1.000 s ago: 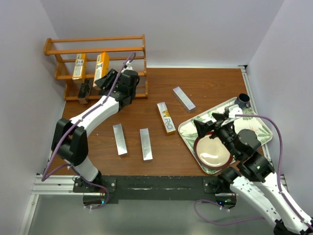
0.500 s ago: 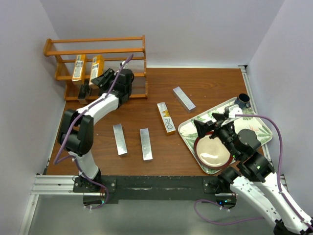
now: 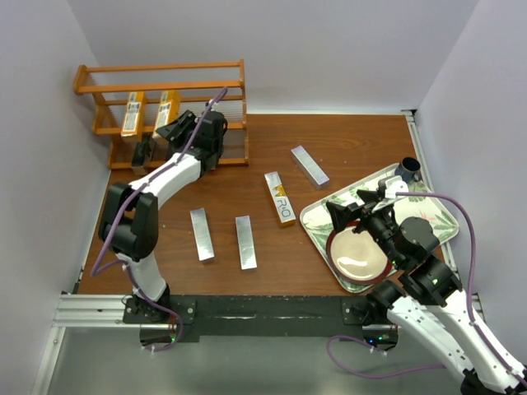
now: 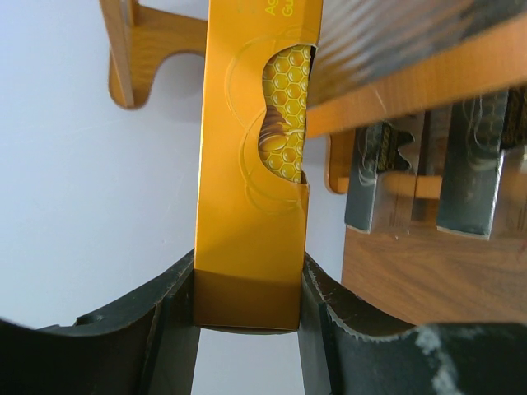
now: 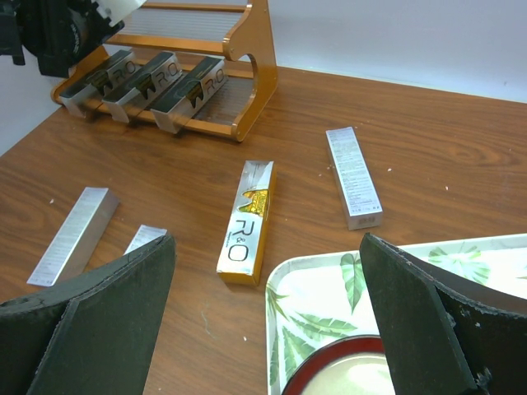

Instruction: Place and organize the toothpastes onto the shelf

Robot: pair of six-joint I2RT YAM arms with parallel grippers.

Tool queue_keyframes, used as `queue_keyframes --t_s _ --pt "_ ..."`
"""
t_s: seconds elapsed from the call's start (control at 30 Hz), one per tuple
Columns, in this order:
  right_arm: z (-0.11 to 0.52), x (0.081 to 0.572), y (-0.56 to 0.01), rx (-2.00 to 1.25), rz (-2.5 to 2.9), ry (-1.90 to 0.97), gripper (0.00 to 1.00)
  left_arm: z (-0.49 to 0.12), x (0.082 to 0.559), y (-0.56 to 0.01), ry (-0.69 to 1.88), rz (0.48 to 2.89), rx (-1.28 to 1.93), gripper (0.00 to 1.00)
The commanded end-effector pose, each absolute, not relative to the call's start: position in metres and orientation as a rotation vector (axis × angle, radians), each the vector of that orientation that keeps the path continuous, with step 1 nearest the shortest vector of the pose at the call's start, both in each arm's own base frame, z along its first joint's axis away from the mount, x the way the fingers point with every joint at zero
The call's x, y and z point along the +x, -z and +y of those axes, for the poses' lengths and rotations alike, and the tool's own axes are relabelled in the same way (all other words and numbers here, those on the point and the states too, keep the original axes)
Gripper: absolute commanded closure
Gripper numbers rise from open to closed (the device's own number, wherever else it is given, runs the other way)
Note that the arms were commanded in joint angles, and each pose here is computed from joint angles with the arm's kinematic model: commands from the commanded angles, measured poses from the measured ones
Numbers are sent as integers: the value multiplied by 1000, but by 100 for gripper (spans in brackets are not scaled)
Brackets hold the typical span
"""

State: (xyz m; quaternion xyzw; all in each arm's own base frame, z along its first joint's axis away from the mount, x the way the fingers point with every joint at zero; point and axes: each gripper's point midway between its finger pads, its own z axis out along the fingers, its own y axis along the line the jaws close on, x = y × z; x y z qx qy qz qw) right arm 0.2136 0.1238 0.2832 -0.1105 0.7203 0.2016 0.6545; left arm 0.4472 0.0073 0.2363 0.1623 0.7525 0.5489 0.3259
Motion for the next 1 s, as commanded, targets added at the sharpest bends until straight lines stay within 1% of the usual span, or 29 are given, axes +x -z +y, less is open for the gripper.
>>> queue_keyframes --t_s 0.0,0.27,0.3,0.47,0.5,0.73,0.77,0.8,0.87,0.9,0.97 --pt "124 211 -302 -253 1592 -468 1 12 466 -272 -1490 1893 312 81" --pt "125 212 -301 -255 1595 -471 1 19 485 -273 -1583 1863 352 79" --pt "124 212 -301 -254 1593 -469 1 19 487 -272 -1583 1860 359 77" --pt "124 211 -301 -254 1593 -469 1 19 496 -266 -1591 1862 372 76" --pt "124 212 -300 -256 1598 -467 1 18 498 -263 -1586 1861 381 74" --pt "123 211 -302 -253 1590 -467 1 25 494 -242 -1626 1905 442 72" --pt "123 211 -302 -252 1589 -469 2 25 494 -240 -1626 1907 446 71" --pt "124 211 -302 -255 1590 -471 1 26 493 -237 -1627 1911 456 66" --pt "124 211 -302 -254 1589 -474 2 27 492 -236 -1632 1915 463 62" --pt "125 211 -302 -255 1590 -473 1 27 492 -237 -1626 1913 459 58" --pt "124 211 -302 -253 1589 -473 1 28 491 -236 -1626 1915 458 55"
